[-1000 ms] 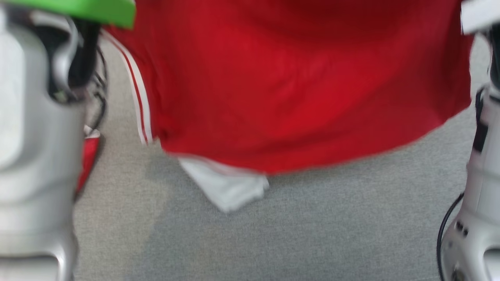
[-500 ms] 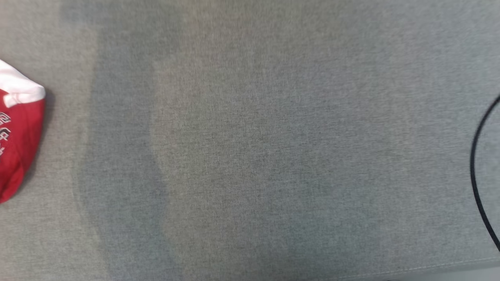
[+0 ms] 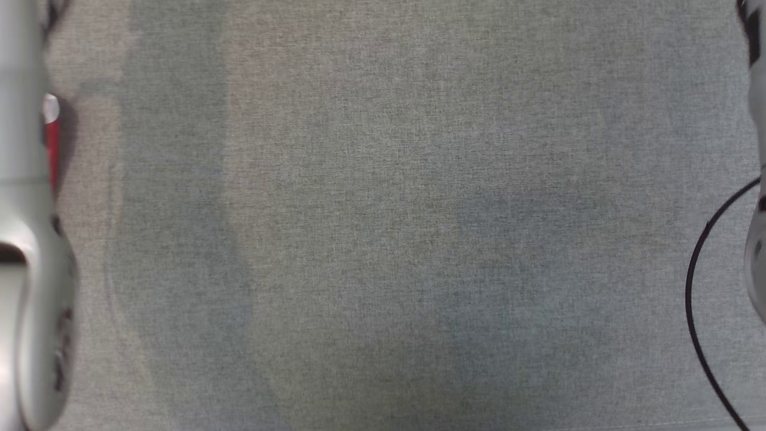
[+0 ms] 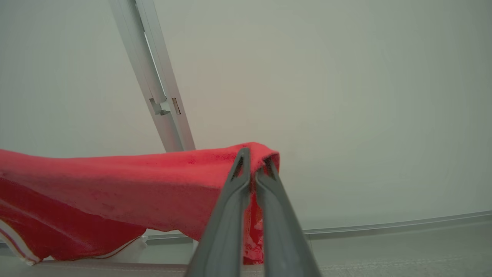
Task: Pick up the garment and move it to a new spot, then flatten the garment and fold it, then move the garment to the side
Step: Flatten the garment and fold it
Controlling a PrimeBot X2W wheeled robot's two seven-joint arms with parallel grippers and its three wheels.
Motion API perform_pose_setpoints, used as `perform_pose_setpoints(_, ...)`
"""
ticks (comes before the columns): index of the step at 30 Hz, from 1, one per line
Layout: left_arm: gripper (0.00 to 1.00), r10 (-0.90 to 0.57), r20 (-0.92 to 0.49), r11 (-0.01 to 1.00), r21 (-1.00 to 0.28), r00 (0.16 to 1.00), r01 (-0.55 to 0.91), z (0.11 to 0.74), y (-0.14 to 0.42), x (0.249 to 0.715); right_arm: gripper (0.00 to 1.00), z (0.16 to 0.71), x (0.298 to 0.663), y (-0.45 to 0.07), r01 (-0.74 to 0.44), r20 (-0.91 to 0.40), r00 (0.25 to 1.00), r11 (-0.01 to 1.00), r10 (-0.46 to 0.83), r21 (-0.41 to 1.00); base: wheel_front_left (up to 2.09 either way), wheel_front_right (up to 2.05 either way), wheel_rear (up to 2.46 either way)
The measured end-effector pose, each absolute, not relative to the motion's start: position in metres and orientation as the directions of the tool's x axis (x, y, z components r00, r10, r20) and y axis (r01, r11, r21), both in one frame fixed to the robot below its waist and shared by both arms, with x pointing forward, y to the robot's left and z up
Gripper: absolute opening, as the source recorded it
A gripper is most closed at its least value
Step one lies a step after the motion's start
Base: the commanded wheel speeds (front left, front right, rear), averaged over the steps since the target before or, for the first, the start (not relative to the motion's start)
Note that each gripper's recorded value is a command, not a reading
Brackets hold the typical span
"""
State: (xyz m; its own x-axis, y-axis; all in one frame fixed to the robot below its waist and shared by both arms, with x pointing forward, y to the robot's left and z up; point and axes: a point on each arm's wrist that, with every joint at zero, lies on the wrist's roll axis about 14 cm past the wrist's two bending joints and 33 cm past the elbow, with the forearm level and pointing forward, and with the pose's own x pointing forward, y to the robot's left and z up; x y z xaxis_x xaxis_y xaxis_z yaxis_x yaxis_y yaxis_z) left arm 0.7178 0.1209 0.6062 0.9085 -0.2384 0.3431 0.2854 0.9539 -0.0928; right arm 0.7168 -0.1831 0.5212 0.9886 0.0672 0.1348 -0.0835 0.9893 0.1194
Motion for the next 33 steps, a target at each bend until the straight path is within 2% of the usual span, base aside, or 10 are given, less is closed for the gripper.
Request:
perform_pose_setpoints(7, 0.0, -0.331, 0.217, 0.926, -0.112, 0.918, 0.36, 0.544, 0.099, 0.667, 0.0, 0.471, 0.673, -0.17, -0.141, 0.012, 0.99, 0.986, 0.141, 0.09, 0.0, 0.0, 0.0)
perform_pose_setpoints(11, 0.0, -0.328, 0.155, 0.938, -0.067, 0.932, 0.341, 0.528, 0.124, 0.64, 0.0, 0.454, 0.643, -0.177, -0.147, -0.054, 0.987, 0.985, 0.152, 0.087, 0.0, 0.0, 0.0)
perform_pose_setpoints(19, 0.0, -0.373, 0.077, 0.927, -0.021, 0.925, 0.376, 0.513, 0.132, 0.579, 0.0, 0.44, 0.589, -0.181, -0.19, -0.157, 0.968, 0.98, 0.197, 0.056, 0.0, 0.0, 0.0)
perform_pose_setpoints(26, 0.0, -0.461, -0.033, 0.885, 0.047, 0.887, 0.462, 0.492, 0.123, 0.517, 0.0, 0.441, 0.548, -0.194, -0.224, -0.226, 0.95, 0.975, 0.217, -0.005, 0.0, 0.0, 0.0)
perform_pose_setpoints(33, 0.0, -0.493, -0.121, 0.868, -0.007, 0.861, 0.496, 0.471, 0.12, 0.458, 0.0, 0.437, 0.509, -0.213, -0.228, -0.336, 0.919, 0.973, 0.206, -0.027, 0.0, 0.0, 0.0)
